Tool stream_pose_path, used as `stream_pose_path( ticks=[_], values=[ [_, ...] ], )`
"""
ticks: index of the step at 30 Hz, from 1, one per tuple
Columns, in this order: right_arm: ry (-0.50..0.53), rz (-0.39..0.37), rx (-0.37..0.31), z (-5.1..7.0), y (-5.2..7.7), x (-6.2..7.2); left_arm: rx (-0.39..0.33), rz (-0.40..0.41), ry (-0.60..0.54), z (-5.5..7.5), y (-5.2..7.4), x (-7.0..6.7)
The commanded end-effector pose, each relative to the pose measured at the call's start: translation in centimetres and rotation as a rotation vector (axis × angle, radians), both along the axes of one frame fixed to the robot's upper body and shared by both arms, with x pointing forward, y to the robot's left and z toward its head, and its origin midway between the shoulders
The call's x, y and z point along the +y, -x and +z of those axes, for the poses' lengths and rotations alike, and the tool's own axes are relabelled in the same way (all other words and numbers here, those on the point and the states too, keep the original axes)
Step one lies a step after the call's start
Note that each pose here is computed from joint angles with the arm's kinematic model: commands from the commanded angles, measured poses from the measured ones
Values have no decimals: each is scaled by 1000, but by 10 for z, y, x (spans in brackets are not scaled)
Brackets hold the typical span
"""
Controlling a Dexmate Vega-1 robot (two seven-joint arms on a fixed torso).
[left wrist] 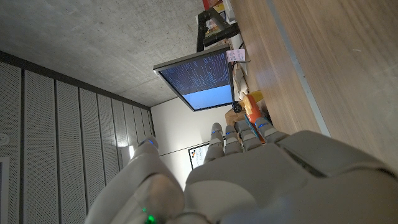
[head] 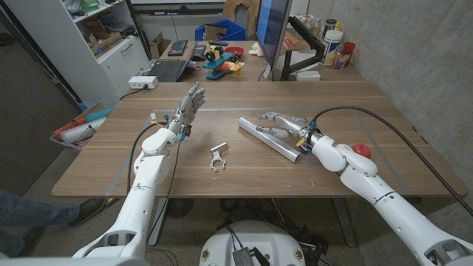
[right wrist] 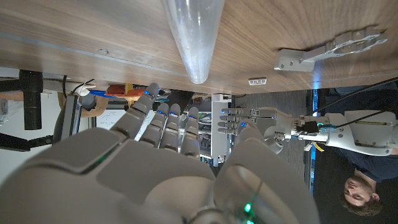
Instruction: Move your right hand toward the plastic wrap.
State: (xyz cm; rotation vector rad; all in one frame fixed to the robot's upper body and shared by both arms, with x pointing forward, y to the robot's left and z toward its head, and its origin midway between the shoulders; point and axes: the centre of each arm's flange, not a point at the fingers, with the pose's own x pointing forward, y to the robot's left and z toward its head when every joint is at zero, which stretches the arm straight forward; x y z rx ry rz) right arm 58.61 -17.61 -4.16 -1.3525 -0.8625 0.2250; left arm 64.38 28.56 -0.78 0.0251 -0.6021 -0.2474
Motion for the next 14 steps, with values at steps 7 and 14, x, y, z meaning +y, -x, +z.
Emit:
stream_pose_path(
  ticks=[7,14],
  values=[
    [37,-23,2,-4,-3,1,11,-1,-6,-3,-1,-1],
    [36,-22,0,-3,-5,0,4,-1,-4,-2,-1,-2]
  ],
)
